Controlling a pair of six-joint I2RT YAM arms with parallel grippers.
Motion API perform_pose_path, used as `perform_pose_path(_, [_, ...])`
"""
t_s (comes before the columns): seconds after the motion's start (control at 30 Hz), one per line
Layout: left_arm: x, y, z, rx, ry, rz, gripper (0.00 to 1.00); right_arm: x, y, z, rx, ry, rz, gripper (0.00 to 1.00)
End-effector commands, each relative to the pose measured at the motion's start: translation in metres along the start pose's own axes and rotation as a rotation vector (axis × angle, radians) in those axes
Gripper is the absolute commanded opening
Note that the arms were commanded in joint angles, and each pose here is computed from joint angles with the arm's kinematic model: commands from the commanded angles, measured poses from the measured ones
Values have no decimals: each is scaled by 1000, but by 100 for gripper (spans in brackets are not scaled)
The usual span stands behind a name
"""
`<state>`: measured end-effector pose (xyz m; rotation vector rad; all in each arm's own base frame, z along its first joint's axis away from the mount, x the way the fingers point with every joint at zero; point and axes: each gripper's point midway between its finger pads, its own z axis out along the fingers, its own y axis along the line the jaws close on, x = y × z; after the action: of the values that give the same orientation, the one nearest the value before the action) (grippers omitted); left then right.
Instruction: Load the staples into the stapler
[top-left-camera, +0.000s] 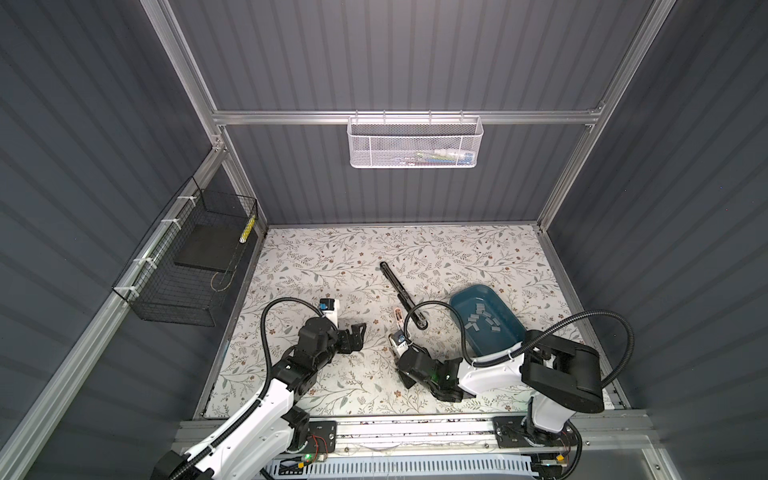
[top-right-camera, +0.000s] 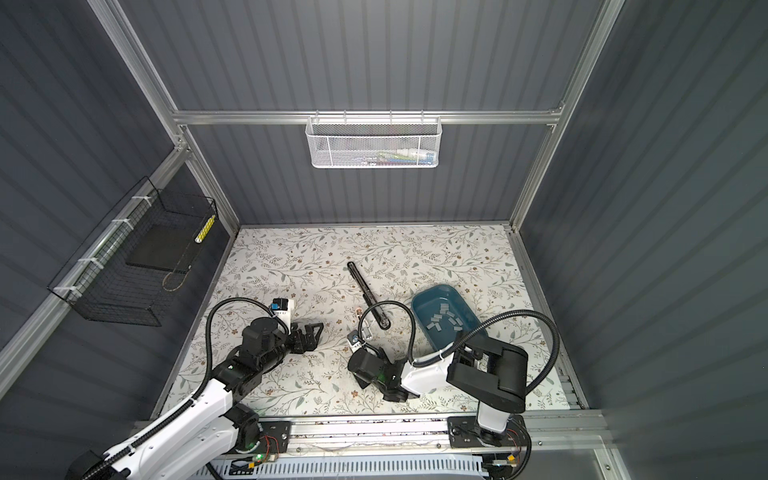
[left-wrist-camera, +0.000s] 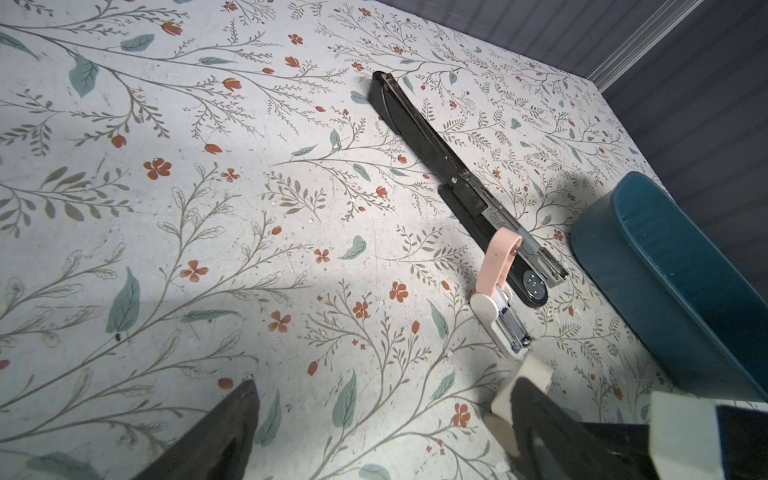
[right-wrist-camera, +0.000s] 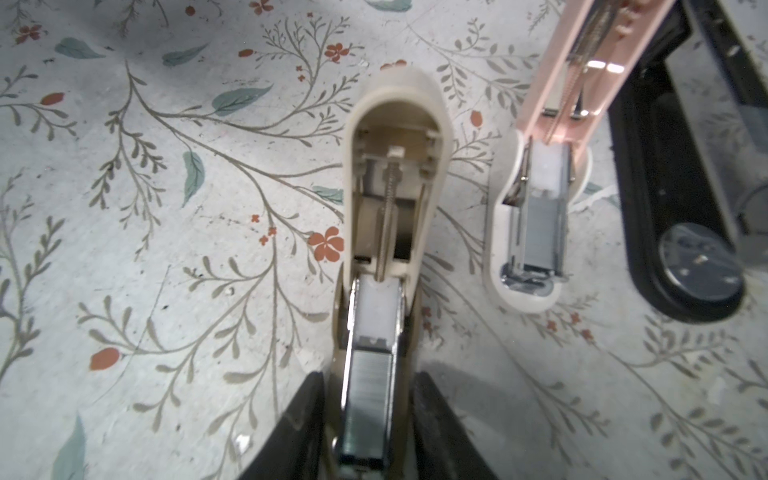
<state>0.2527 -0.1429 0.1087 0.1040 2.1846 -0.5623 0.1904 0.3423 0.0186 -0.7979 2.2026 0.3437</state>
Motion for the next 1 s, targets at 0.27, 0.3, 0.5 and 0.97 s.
perform_pose_path(0.27, [-2, -3, 7, -9, 34, -34, 97, 11, -9, -15, -3, 84, -183, 39])
perform_pose_path(0.3, [-2, -4, 8, -5, 39, -63, 97, 12, -8, -16, -14, 83, -193, 41])
perform_pose_path(0.5, [-1, -10, 13, 26, 59, -130, 98, 16, -9, -17, -23, 91, -236, 46])
perform_pose_path(0.97, [2, 2, 12, -36, 54, -153, 98, 28, -5, -4, -89, 183, -194, 43])
